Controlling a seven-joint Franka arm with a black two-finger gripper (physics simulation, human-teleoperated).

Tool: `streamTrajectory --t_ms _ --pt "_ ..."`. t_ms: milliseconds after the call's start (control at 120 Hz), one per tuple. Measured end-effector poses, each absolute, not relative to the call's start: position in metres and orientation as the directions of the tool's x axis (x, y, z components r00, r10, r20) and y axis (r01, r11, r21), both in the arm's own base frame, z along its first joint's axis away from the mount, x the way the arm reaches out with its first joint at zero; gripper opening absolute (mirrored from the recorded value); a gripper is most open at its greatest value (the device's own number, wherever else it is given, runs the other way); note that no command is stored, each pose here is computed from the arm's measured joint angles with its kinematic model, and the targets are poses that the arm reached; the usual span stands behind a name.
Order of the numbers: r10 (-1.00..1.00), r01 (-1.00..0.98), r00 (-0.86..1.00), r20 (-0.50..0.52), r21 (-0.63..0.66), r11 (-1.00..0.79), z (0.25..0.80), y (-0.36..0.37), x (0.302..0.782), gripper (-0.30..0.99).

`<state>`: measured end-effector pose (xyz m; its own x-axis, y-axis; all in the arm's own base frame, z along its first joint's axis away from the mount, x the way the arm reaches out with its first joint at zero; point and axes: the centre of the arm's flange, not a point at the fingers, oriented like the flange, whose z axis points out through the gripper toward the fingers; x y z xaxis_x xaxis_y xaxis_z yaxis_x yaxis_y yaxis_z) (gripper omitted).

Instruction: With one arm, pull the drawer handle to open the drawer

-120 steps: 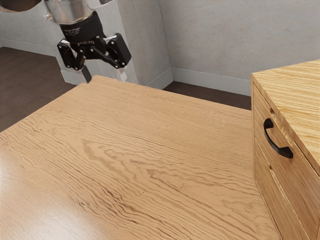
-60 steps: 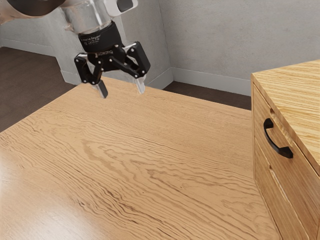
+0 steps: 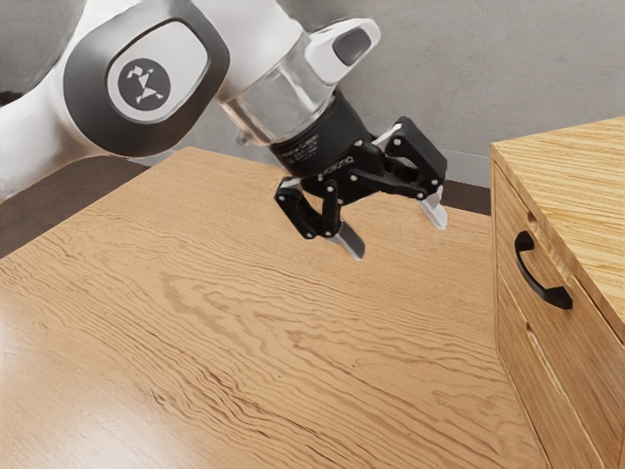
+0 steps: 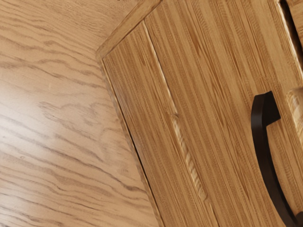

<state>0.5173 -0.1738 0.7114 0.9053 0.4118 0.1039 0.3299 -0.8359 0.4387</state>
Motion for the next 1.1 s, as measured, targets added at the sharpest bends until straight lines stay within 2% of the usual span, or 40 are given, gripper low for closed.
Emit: streamTrajectory --t_ms 125,275,475,642,875,1100 --pt "0.508 0.386 0.849 0.147 0.485 -0.785 0.703 -0.165 0.529 0.69" --pt "0.538 0.381 0.822 0.186 0.523 -0.763 0.717 -0.186 0.497 0.69" --pt "0.593 0.443 0.794 0.135 0.54 -0.716 0.701 -0.205 0.501 0.69" --pt "0.67 0.536 0.742 0.024 0.58 -0.614 0.697 -0.192 0.506 0.69" --pt "0.689 0.575 0.724 -0.041 0.588 -0.569 0.688 -0.217 0.509 0.48" --pt "0.715 0.614 0.695 -0.078 0.582 -0.533 0.669 -0.233 0.534 0.4"
